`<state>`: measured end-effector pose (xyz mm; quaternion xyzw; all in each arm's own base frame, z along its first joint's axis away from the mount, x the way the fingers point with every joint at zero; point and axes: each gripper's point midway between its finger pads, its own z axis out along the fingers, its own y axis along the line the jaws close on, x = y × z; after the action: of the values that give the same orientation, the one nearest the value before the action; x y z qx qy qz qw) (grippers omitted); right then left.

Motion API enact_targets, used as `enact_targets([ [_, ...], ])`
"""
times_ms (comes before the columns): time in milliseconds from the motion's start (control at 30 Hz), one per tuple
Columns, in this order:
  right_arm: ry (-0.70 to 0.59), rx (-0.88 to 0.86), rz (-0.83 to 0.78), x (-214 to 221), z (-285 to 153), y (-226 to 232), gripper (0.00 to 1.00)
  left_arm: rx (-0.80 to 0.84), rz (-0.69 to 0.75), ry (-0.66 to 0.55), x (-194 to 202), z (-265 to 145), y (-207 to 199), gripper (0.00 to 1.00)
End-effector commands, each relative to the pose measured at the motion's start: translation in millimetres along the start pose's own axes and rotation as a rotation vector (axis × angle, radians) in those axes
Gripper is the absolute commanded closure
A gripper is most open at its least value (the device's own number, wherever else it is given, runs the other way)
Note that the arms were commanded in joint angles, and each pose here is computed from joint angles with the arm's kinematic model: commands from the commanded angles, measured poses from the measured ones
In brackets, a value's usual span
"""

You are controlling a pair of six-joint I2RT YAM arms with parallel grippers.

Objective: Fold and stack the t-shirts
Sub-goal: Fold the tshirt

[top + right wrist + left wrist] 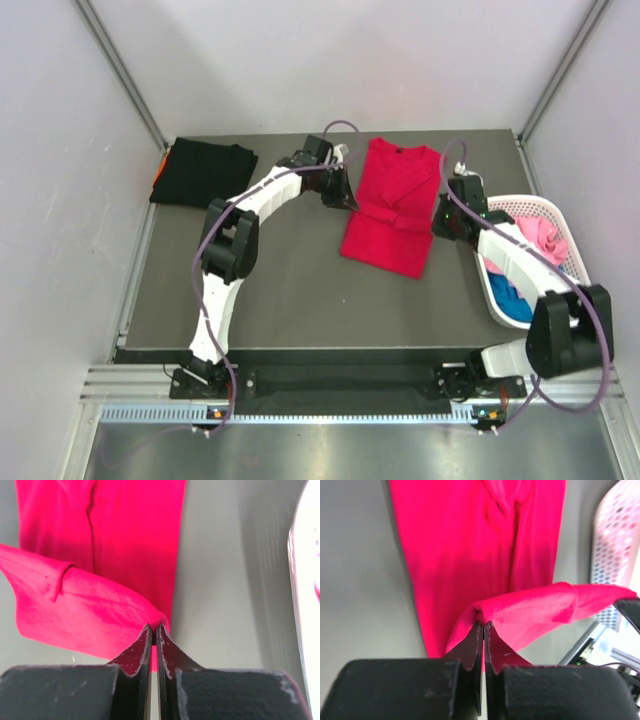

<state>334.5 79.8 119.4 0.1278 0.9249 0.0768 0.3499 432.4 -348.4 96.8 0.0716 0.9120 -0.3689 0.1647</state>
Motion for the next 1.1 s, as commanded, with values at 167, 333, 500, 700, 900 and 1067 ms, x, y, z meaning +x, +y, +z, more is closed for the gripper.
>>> enact_targets([
  [167, -0.109, -0.117, 0.018, -55, 44, 25, 1.0, 0.184, 0.076, -0.091, -57, 7, -6, 1.0],
  [333, -0.066, -0.104, 0.035, -60, 63, 27, 1.0, 0.24, 0.049, -0.129, -72, 21, 3, 1.0],
  [500, -0.061, -0.062, 0.049, -62, 73, 18, 1.0, 0.297, 0.038, -0.161, -84, 25, 1, 1.0],
  [700, -0.047, -0.014, 0.075, -60, 84, 2, 1.0, 0.28, 0.024, -0.2, -93, 33, 7, 1.0],
  [900, -0.047, -0.032, 0.089, -63, 100, -2, 0.96, 0.265, 0.016, -0.197, -93, 42, 17, 0.93],
  [1067, -0.017, -0.048, 0.084, -66, 114, 0, 0.8, 0.214, 0.071, -0.243, -104, 26, 18, 0.76],
])
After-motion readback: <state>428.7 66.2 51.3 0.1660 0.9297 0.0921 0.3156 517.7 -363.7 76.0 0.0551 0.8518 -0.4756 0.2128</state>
